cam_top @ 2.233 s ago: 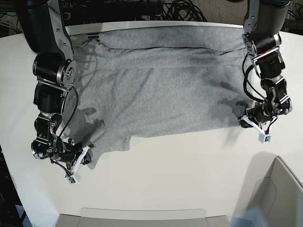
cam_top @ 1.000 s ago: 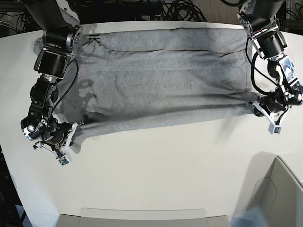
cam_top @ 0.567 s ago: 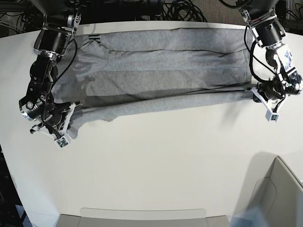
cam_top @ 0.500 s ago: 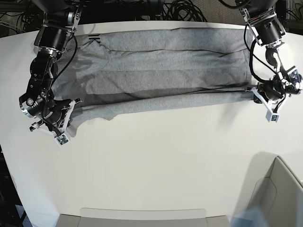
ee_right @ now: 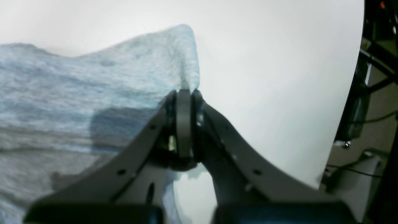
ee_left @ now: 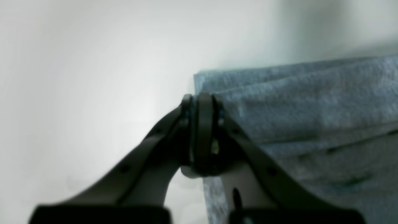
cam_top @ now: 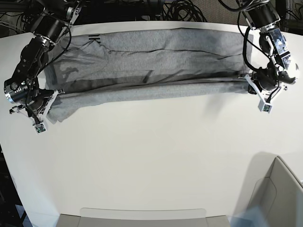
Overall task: Fold the T-shirt properly
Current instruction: 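Lift the hem with both grippers and fold it over toward the collar, then lay the hem down on the folded shirt and open both grippers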
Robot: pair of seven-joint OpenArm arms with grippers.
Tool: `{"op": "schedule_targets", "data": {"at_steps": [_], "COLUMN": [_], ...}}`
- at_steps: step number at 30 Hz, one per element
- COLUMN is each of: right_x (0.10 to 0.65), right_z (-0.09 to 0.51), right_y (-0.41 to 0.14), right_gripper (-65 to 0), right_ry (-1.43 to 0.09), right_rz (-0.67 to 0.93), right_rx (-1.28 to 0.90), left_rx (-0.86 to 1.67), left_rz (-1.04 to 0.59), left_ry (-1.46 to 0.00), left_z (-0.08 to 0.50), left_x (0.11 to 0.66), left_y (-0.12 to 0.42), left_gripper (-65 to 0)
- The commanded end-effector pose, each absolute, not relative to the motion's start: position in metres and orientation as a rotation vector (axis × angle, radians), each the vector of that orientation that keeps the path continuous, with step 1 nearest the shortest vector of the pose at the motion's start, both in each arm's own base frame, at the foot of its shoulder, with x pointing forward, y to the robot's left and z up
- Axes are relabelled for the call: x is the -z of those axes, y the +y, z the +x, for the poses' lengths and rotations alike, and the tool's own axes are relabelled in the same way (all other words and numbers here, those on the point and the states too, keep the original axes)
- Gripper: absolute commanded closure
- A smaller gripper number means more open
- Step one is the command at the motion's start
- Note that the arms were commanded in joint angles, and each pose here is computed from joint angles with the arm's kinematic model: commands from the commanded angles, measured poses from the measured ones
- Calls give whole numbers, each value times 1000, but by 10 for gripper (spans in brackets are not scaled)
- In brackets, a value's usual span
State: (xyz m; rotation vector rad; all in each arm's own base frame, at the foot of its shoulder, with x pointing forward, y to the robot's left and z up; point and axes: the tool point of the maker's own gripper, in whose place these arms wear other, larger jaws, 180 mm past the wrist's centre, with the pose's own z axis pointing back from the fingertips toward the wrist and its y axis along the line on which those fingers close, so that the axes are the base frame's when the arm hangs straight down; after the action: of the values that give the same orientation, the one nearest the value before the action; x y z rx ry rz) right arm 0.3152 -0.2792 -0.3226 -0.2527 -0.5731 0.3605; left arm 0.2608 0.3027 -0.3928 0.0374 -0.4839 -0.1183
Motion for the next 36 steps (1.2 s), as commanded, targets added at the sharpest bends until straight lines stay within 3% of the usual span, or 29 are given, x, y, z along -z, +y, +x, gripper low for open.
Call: {"op": "schedule_targets", "data": {"at_steps": [1,11,19,36], "right_x": [310,325,320,335], "right_z": [315,285,269,231], "right_y": [-290,-289,-279,-293], "right_gripper": [0,0,0,0], "right_ry": [-580,-521,-531,-411], "right_rz": [-314,-318,-338,-360], "right_rx": [-371,-388,-410,-381], "left_rx": [119,119,179,180], "left_rz": [89,89,169,146], "left_ry": [-479,-441,-465,-365], "left_z": [259,241,238,196], "left_x": [386,396,364,389], "left_y": [317,317,314,309], "left_gripper": [0,0,0,0]}}
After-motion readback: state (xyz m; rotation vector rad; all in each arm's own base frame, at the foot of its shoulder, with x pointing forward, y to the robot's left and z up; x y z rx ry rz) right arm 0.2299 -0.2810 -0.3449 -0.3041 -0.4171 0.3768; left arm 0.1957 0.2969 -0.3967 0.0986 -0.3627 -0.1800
